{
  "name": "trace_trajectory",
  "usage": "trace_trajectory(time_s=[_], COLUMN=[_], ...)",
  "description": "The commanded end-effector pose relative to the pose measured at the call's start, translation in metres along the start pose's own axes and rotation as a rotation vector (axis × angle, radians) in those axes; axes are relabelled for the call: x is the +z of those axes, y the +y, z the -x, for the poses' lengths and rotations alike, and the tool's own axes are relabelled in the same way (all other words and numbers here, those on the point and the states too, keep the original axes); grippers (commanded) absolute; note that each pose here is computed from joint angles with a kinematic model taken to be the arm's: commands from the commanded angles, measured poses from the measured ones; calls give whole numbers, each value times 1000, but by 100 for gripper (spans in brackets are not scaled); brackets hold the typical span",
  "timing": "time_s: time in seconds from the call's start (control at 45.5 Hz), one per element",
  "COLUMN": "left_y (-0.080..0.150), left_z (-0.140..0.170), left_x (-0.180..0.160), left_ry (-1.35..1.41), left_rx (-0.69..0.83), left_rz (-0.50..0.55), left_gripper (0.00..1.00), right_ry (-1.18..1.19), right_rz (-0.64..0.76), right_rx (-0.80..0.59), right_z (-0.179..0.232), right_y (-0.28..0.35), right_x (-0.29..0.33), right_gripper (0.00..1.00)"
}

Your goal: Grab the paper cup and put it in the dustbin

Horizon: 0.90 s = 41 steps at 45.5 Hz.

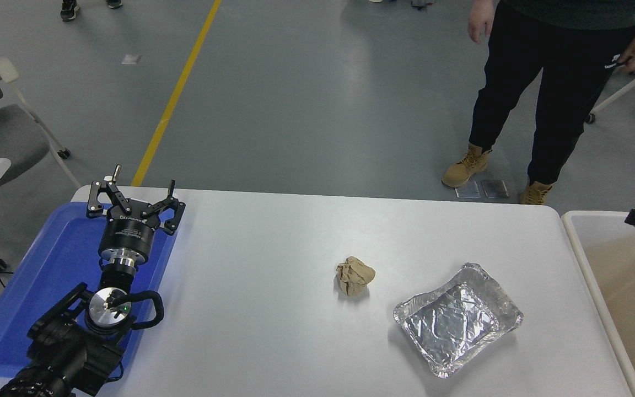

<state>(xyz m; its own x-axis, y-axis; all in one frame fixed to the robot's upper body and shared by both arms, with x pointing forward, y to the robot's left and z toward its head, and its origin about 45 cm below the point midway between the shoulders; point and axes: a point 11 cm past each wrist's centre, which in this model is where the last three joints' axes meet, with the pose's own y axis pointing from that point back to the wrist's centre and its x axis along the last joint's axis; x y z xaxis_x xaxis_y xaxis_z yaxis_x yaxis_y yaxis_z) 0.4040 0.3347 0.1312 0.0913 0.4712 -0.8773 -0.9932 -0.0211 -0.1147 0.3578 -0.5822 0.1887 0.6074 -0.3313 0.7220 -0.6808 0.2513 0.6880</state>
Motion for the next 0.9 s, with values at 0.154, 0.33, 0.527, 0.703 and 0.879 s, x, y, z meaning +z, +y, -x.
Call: trace_trajectory(time_s=[0.154, 0.33, 0.527, 0.703, 0.879], left_y=[0, 0, 0, 0, 0], left_z=[0, 1, 1, 1, 0], left_x=[0, -1, -1, -1, -1], left_ry=[0, 2, 2, 1, -1], left_rx=[-1, -2, -2, -2, -1], left_rz=[-1, -3, -3, -5, -4], left_gripper=[100, 100, 100, 100, 100], right_ry=[98, 116, 154, 245, 331], right_rz=[-90, -129, -173, -193, -232], right_rx=[-19, -56, -84, -121, -168], right_z=[-37, -57, -70, -75, -72], right_y=[29, 44, 56, 72, 90], right_x=[-29, -55, -80, -101, -127], right_gripper=[100, 100, 100, 100, 100])
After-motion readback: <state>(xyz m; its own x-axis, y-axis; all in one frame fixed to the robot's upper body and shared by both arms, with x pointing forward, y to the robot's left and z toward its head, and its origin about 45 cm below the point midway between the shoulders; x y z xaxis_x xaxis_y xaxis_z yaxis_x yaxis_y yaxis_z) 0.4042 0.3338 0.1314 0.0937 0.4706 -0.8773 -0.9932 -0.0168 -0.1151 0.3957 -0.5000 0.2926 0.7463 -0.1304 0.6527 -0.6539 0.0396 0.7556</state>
